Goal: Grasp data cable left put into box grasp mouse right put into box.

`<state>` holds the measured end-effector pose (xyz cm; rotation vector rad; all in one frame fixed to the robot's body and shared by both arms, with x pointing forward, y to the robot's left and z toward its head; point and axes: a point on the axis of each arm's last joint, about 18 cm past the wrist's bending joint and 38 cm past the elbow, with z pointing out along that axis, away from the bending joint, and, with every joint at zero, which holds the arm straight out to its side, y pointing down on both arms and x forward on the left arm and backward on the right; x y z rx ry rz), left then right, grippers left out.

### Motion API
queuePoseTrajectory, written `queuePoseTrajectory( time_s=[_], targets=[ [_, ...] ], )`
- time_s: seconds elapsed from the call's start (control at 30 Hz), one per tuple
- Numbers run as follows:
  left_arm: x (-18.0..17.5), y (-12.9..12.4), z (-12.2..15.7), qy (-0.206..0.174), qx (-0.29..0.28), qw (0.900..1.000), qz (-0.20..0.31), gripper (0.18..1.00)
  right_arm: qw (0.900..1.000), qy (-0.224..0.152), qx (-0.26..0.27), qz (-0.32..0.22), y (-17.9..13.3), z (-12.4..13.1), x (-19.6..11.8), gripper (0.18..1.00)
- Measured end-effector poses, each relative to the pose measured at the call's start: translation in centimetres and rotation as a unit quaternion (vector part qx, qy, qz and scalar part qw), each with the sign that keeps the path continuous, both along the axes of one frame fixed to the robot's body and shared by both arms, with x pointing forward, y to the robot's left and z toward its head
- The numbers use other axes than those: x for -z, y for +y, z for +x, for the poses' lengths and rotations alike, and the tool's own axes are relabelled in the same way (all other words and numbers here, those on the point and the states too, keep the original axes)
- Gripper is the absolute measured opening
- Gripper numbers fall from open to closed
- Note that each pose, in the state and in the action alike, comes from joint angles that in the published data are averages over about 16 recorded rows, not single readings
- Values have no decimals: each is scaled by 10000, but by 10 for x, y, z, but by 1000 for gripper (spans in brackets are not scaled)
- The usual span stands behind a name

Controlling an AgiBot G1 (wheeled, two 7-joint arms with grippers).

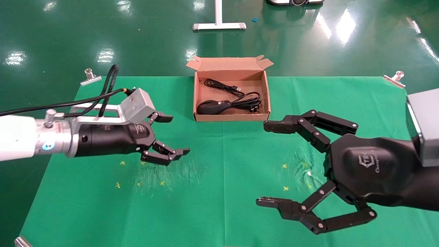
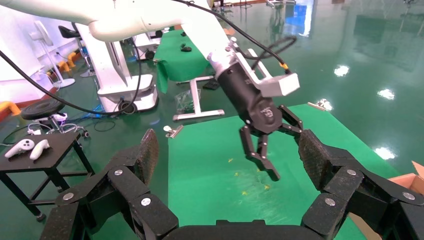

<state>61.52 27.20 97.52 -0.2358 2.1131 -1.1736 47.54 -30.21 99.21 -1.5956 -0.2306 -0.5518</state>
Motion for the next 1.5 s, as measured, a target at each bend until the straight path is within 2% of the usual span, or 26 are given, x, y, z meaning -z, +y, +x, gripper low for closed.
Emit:
queuePoseTrajectory(
  time_s=[0.23,0.43,0.63,0.97,1.2,1.5],
  targets=[
    [4,2,-28,105,609,9972,-423,1001,10000,0,0,0,0,0,0,1001],
    [2,5,-54,76,1145,9904,-770,1001,10000,0,0,0,0,0,0,1001],
    [-2,11,-82,-60,1681,9797,-1092,1001,10000,0,0,0,0,0,0,1001],
    [-14,24,-128,-449,2470,9560,-1519,1001,10000,0,0,0,0,0,0,1001],
    [-19,29,-145,-627,2742,9452,-1656,1001,10000,1,0,1,0,0,0,1001],
    [-19,30,-146,-635,2756,9447,-1662,1001,10000,1,1,1,0,0,0,1001]
  ],
)
